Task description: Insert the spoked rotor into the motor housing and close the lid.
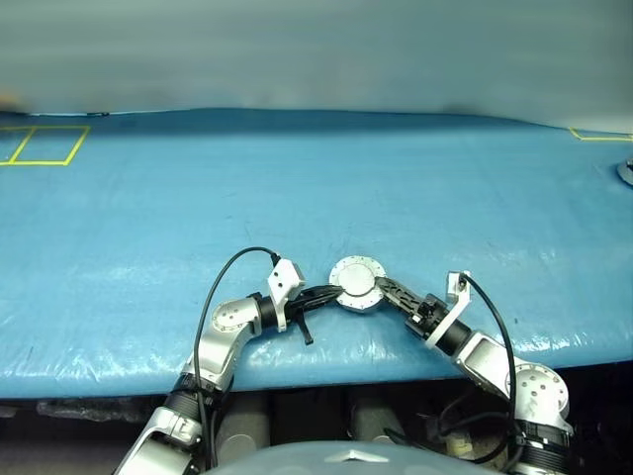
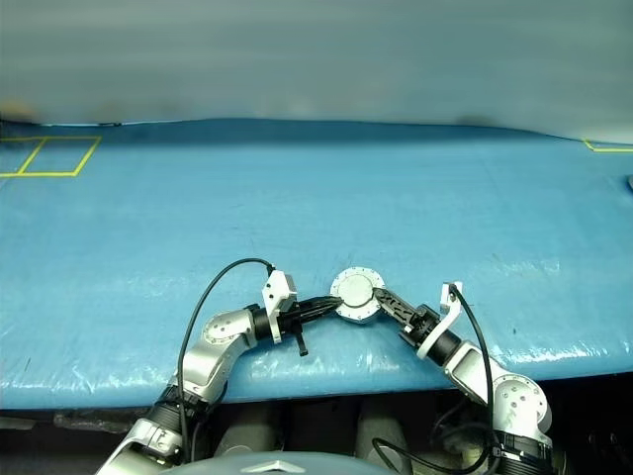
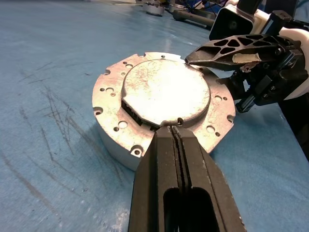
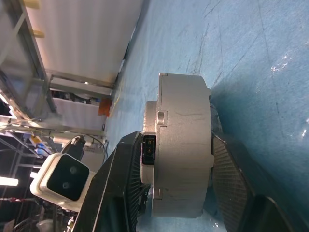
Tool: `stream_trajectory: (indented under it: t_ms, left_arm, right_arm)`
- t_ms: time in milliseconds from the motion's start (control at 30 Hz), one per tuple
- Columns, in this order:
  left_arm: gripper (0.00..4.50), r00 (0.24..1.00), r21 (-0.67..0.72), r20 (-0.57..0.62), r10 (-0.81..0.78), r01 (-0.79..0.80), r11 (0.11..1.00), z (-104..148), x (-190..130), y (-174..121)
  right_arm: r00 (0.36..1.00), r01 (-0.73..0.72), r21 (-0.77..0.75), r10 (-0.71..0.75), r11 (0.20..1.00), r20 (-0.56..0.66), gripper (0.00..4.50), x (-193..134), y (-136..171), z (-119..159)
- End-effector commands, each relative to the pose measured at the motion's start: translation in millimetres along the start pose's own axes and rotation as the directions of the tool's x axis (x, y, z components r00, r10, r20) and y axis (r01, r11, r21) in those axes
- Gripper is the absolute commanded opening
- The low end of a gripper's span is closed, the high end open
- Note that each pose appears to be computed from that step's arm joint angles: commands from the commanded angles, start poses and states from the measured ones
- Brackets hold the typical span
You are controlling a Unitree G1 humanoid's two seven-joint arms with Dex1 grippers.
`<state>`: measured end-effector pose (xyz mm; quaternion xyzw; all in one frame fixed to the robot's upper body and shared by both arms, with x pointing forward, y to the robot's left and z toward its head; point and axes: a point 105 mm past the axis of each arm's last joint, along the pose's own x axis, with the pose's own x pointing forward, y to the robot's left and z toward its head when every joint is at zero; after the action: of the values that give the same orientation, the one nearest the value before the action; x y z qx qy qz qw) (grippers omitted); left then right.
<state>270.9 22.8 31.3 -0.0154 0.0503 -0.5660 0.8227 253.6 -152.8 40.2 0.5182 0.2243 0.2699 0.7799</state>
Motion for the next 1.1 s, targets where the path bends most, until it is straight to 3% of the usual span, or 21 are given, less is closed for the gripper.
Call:
stream_trajectory:
  t_ms: [33, 300, 867, 1100]
  left_arm:
    - [0.0, 0.999, 0.003, -0.021, -0.048, 0.048, 0.999, -4, 6, -10]
    - [0.0, 1.0, 0.009, -0.004, -0.027, 0.027, 1.0, -1, 6, -8]
    - [0.0, 0.999, 0.001, 0.041, 0.022, -0.022, 1.0, 3, 0, -2]
    - [0.0, 0.999, 0.004, 0.042, 0.027, -0.027, 1.0, 3, 1, -2]
  right_arm:
    - [0.999, -0.026, 0.028, 0.027, 0.999, -0.024, 1.71, 5, 6, -10]
    - [0.996, 0.064, -0.006, -0.065, 0.998, -0.058, 1.71, 7, -1, -17]
    - [0.998, 0.054, 0.044, -0.053, 0.998, -0.015, 1.71, 14, 1, -13]
    - [0.997, 0.08, -0.035, -0.08, 0.996, -0.019, 1.71, 17, -2, -16]
